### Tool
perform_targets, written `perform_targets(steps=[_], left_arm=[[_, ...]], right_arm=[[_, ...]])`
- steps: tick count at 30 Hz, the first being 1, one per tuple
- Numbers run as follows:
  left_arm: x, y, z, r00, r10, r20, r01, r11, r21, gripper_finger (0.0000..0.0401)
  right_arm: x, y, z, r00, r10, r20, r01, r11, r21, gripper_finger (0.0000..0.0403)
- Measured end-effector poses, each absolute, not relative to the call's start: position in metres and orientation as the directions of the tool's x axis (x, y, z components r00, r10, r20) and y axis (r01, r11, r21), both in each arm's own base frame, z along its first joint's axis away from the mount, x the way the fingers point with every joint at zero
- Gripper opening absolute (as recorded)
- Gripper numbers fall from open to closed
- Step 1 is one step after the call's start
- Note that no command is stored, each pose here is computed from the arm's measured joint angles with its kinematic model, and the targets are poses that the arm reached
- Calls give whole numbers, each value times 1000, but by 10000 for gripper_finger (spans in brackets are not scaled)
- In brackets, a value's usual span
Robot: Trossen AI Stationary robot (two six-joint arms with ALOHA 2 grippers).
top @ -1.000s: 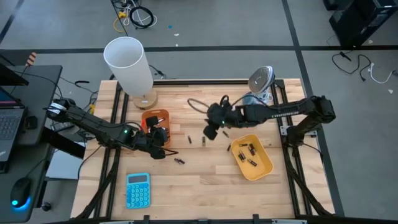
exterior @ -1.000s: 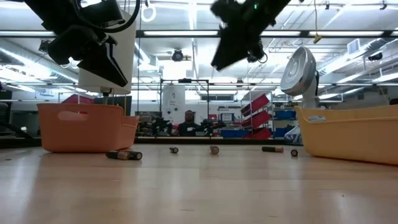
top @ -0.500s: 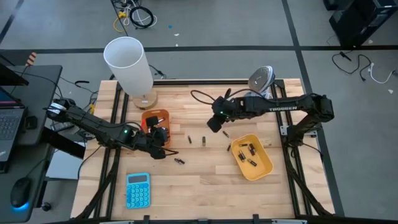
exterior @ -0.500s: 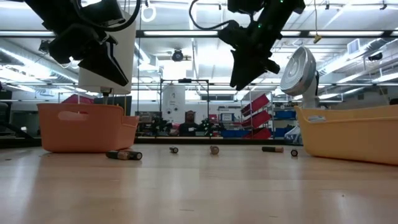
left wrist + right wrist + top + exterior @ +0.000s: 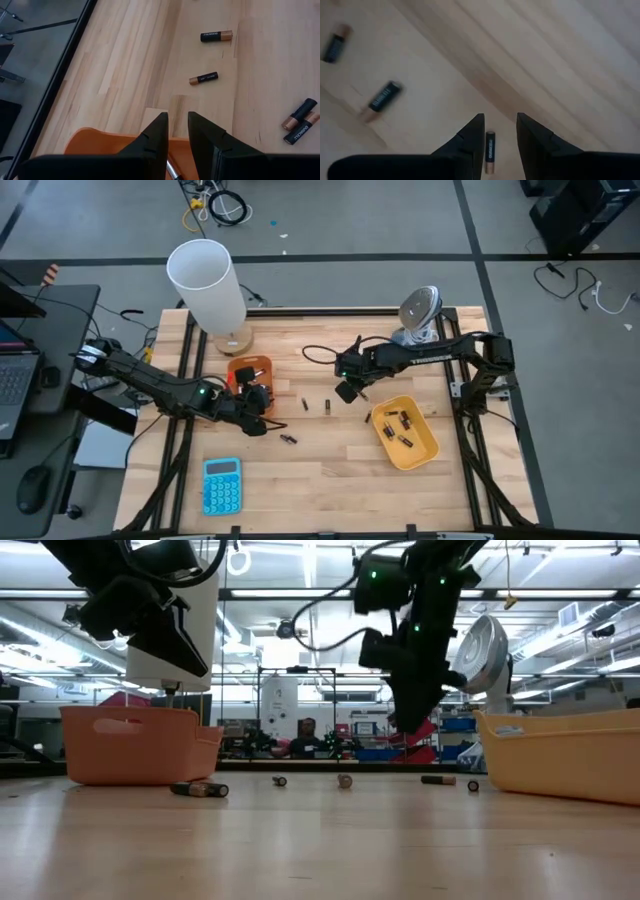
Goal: Sort batteries
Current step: Put the gold battery into the yellow bin
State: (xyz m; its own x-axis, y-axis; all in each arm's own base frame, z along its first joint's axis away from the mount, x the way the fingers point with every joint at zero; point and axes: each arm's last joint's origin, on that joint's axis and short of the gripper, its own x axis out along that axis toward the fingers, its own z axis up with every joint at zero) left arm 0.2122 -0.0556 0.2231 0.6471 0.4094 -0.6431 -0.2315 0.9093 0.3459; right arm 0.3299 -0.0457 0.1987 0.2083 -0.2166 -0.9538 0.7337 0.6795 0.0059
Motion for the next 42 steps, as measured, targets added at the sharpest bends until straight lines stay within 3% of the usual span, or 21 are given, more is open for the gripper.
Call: perform_targets(steps=[14, 33, 37, 42], left_arm=[[212, -55, 223, 646, 411, -643, -231, 908, 348, 76], [212, -55, 223, 646, 414, -641, -220, 905, 364, 76], [212, -55, 223, 646, 414, -641, -220, 905, 363, 76], [212, -55, 223, 646, 414, -641, -221, 906, 362, 76]], right_arm=[[336, -42, 157, 59, -101, -993, 715, 699, -28, 99], [339, -36, 147, 29, -93, -995, 659, 751, -51, 98], [339, -36, 147, 30, -97, -995, 647, 761, -54, 82], [339, -37, 147, 36, -93, -995, 628, 777, -50, 33]])
